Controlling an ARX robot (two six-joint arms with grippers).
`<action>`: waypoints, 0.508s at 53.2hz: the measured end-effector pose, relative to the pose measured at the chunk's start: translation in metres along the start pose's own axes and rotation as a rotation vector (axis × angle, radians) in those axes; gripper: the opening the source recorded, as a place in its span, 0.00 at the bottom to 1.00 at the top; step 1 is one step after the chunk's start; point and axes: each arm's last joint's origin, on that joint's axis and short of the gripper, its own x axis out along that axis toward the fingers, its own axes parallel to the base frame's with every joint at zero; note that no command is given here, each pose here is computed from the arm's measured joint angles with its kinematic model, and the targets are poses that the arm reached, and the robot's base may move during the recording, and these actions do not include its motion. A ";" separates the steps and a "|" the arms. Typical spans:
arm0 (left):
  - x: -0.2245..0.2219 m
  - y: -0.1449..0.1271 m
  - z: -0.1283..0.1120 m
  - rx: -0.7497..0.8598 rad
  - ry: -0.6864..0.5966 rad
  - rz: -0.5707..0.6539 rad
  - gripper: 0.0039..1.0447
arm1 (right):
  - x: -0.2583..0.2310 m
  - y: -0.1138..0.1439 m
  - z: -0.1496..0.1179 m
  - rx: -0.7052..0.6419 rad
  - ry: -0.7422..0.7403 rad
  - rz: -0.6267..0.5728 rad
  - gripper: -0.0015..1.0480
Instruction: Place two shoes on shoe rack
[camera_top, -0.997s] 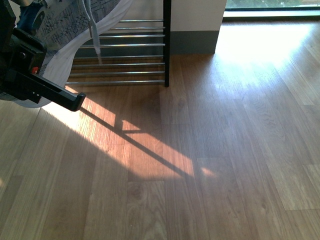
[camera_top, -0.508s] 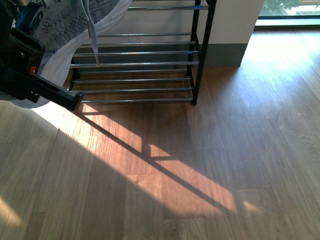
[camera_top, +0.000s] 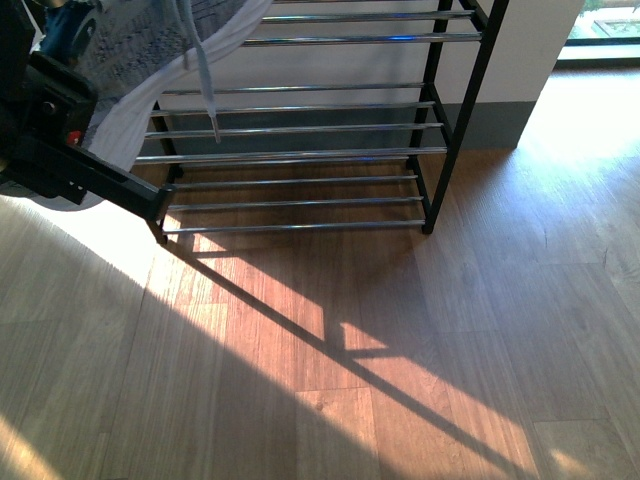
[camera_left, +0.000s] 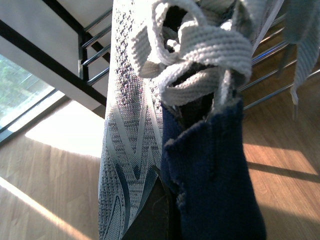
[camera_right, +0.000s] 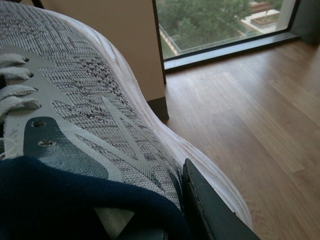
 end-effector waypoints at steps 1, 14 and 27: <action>0.000 -0.001 0.000 0.001 -0.003 -0.008 0.02 | 0.000 -0.001 0.000 0.000 -0.001 -0.010 0.04; 0.001 0.002 -0.002 -0.006 0.011 0.019 0.02 | 0.000 0.001 0.000 -0.001 0.001 0.019 0.04; 0.000 0.001 -0.001 -0.003 0.005 0.004 0.02 | 0.000 0.000 0.000 -0.001 0.000 0.005 0.04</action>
